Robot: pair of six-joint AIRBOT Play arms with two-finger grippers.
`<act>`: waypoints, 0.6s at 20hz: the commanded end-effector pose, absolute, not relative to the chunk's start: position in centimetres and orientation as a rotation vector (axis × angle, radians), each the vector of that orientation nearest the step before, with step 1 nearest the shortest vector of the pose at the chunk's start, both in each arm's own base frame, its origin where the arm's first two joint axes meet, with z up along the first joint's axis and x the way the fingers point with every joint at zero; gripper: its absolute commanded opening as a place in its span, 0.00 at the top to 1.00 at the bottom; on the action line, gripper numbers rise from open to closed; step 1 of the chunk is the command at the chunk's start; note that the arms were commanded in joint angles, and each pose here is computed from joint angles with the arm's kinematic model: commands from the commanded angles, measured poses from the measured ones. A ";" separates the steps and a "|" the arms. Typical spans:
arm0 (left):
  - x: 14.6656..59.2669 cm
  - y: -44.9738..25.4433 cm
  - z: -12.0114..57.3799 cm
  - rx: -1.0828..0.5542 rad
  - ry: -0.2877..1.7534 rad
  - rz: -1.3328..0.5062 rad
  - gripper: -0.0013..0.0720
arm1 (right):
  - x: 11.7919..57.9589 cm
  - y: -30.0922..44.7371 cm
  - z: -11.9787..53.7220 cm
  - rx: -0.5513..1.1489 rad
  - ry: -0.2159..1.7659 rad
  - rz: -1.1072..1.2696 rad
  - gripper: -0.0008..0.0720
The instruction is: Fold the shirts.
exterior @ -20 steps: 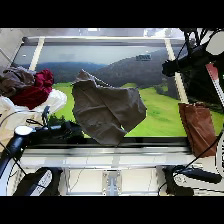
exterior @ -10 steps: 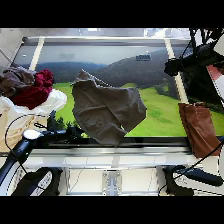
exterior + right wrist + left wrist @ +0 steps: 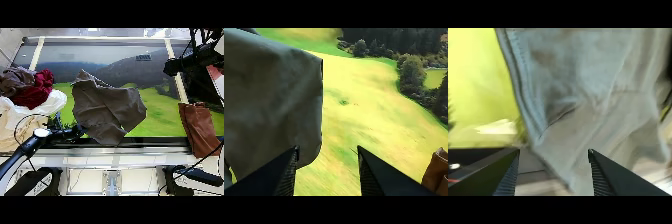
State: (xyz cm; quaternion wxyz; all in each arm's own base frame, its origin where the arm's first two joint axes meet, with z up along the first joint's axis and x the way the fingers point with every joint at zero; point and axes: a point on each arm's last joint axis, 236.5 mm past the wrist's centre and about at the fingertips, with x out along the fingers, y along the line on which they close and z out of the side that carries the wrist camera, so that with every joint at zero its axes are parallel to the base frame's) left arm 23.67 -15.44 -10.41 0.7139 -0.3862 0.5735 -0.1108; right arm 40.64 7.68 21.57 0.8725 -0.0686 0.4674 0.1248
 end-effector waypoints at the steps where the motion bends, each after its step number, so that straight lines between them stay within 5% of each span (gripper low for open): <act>1: 24.5 -15.8 -11.2 -0.908 1.261 -0.222 0.32 | 40.6 7.7 21.6 -0.143 0.975 0.262 0.43; 5: 25.2 -16.8 -11.6 -0.978 1.252 -0.210 0.38 | 40.3 7.8 21.4 -0.142 0.991 0.266 0.43; 7: 25.6 -16.8 -11.4 -1.014 1.238 -0.194 0.94 | 39.4 7.6 20.9 -0.147 1.035 0.268 0.43; 12: 26.2 -16.8 -11.0 -1.027 1.220 -0.193 0.96 | 35.5 14.2 14.6 -0.046 1.235 0.533 0.43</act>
